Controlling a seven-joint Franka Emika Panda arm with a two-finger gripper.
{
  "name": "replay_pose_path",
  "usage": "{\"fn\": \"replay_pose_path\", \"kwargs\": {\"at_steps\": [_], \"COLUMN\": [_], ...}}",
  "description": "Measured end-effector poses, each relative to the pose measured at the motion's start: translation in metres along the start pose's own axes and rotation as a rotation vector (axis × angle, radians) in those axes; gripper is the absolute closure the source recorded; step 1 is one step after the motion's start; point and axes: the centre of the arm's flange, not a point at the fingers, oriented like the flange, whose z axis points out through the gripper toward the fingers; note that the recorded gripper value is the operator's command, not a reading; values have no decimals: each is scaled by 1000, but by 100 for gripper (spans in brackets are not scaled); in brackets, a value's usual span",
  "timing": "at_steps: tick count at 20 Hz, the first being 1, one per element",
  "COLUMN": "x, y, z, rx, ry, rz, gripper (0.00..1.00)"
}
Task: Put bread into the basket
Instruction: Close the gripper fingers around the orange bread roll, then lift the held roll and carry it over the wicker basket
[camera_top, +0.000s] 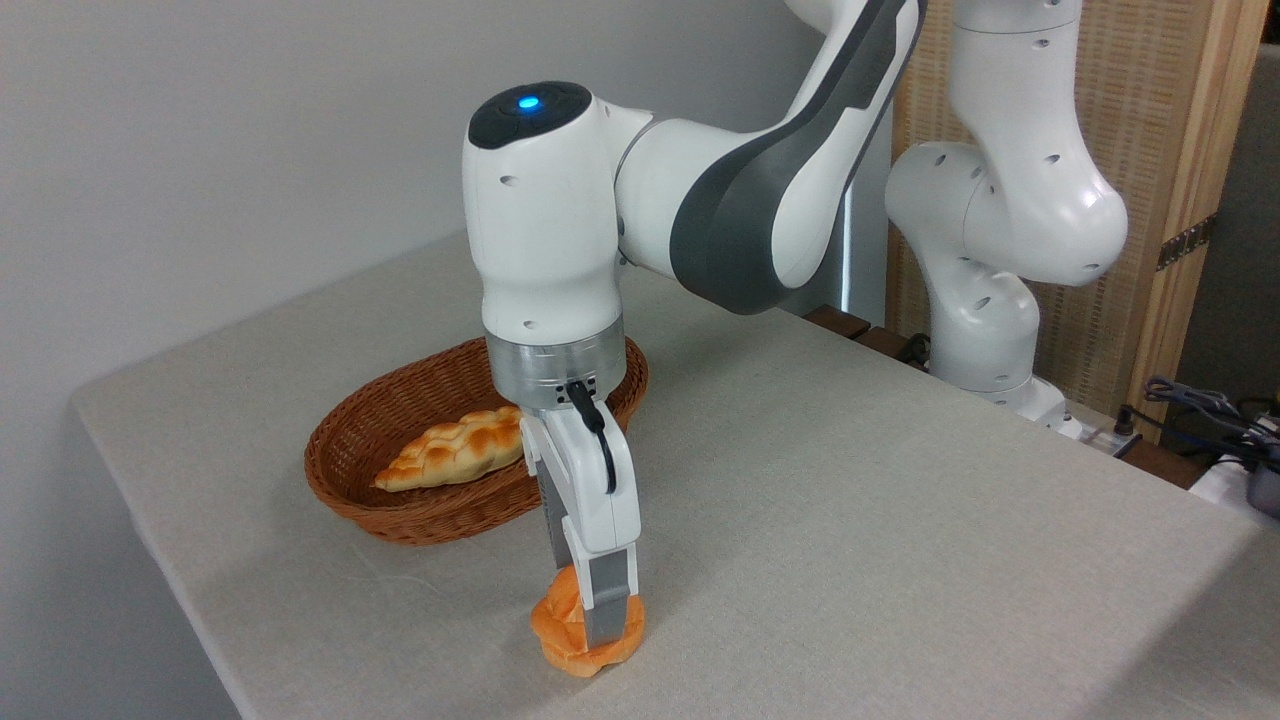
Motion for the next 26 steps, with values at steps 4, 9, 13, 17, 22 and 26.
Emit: {"fn": "replay_pose_path", "kwargs": {"at_steps": [4, 9, 13, 17, 22, 26], "x": [-2, -4, -4, -4, -4, -4], "y": [0, 1, 1, 1, 1, 1], "z": [7, 14, 14, 14, 15, 16], "rx": [-1, -6, -7, -7, -8, -10], "ry": [-36, -63, -64, -64, -64, -65], "rz": [41, 64, 66, 66, 66, 66], "gripper": [7, 34, 65, 70, 73, 79]}}
